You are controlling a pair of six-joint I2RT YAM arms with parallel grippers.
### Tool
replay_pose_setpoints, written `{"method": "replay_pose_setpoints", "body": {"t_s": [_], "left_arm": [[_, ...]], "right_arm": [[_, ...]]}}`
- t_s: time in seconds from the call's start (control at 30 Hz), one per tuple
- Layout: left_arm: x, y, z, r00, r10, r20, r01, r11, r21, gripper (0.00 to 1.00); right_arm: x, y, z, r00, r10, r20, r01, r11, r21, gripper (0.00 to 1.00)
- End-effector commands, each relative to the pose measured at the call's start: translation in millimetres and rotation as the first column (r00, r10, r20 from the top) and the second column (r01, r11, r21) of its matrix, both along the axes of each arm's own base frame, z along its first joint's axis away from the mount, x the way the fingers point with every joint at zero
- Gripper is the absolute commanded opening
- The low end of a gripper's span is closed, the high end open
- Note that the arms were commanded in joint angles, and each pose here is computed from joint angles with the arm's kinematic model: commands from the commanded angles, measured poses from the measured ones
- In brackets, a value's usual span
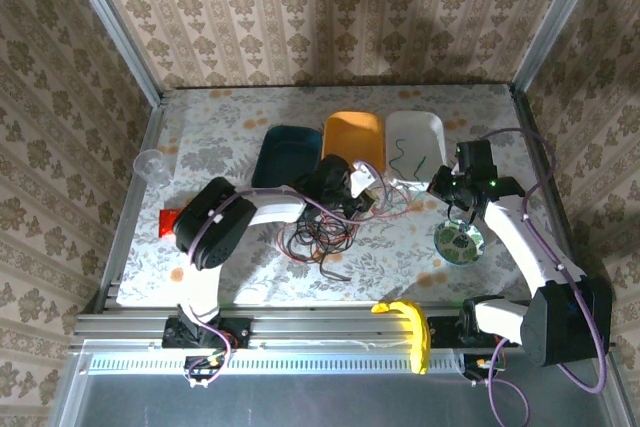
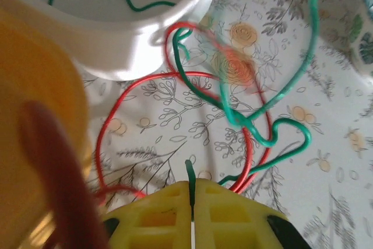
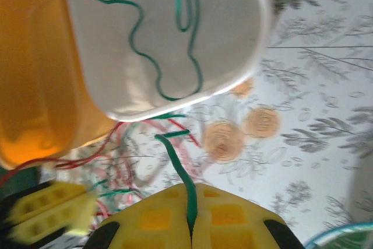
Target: Untangle the cables
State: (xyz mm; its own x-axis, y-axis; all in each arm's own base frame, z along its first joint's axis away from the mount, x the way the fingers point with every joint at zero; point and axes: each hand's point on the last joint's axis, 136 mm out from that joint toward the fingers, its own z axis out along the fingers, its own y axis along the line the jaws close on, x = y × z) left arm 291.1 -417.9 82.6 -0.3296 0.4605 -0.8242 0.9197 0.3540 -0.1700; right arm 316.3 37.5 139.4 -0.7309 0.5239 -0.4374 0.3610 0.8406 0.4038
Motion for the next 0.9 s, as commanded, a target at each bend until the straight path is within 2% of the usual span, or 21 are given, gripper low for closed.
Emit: {"method": "replay_pose_setpoints", "body": {"t_s": [0.0,0.1,0.27,0.57,0.73,0.87], "left_arm": [[1.0,14.2,40.7,1.000,0.011,-0.018,-0.013,0.994,-0.109,0.00],[-0.3,33.9,46.1,0.998,0.033,-0.054,-0.040,0.991,-0.126,0.00],[-2.5,59.1,34.9,0.994,0.076,-0.082,-0.083,0.993,-0.085,0.00],[-3.2,68.1,29.5,0.991,0.099,-0.086,-0.105,0.992,-0.065,0.00],[-1.7,77.4,26.9,0.990,0.121,-0.075,-0.125,0.991,-0.045,0.00],[-1.4,87.4,25.9,0.987,0.141,-0.074,-0.144,0.989,-0.034,0.00]], "right_arm": [[-15.7,-26.9,-13.2,0.992,-0.090,-0.083,0.081,0.991,-0.103,0.00],[-21.7,-42.5,-17.6,0.984,-0.137,-0.111,0.117,0.979,-0.165,0.00],[-26.9,-58.0,-18.8,0.976,-0.177,-0.129,0.148,0.966,-0.211,0.00],[-33.1,-81.9,-2.4,0.971,-0.207,-0.121,0.155,0.926,-0.343,0.00],[-42.3,-104.6,10.6,0.959,-0.262,-0.112,0.181,0.864,-0.469,0.00],[-44.5,-115.3,22.3,0.954,-0.291,-0.074,0.213,0.829,-0.517,0.00]]}}
